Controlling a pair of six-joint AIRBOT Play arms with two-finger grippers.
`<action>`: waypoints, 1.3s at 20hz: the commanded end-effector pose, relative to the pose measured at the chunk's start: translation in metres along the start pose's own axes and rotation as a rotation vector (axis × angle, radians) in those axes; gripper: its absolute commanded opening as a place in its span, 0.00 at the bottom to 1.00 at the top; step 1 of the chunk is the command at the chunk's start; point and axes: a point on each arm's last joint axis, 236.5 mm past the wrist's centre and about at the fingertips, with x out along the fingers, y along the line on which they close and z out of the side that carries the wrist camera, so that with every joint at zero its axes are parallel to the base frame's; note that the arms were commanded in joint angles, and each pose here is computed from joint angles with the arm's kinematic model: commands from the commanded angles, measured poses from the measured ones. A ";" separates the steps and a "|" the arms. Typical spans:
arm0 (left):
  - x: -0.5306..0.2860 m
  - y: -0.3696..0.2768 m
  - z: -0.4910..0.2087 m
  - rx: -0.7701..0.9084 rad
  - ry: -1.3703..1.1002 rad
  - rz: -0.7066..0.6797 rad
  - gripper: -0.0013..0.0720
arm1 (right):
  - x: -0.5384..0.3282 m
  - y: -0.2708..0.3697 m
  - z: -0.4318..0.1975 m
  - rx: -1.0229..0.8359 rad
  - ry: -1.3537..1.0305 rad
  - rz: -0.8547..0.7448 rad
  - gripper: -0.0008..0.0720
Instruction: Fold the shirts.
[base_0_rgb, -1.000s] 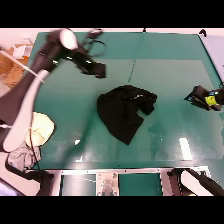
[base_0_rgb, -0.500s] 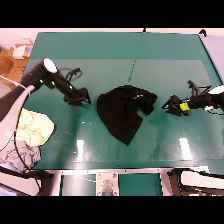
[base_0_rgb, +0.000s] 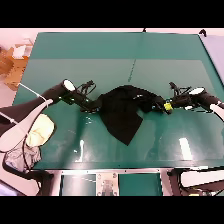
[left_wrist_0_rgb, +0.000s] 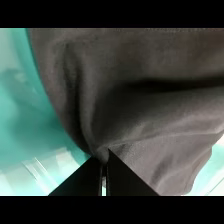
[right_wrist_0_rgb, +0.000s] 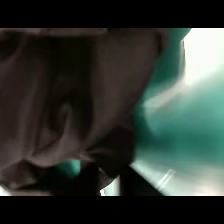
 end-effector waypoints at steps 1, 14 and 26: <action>-0.012 -0.004 0.009 0.026 -0.001 -0.026 0.06 | -0.009 0.012 0.017 -0.046 -0.034 0.016 0.04; -0.387 -0.210 0.075 0.624 -0.807 0.072 0.06 | -0.335 0.203 0.089 -0.479 -0.690 0.063 0.03; -0.632 -0.295 -0.137 0.822 -1.579 0.394 0.06 | -0.607 0.343 -0.107 -0.774 -1.622 -0.024 0.03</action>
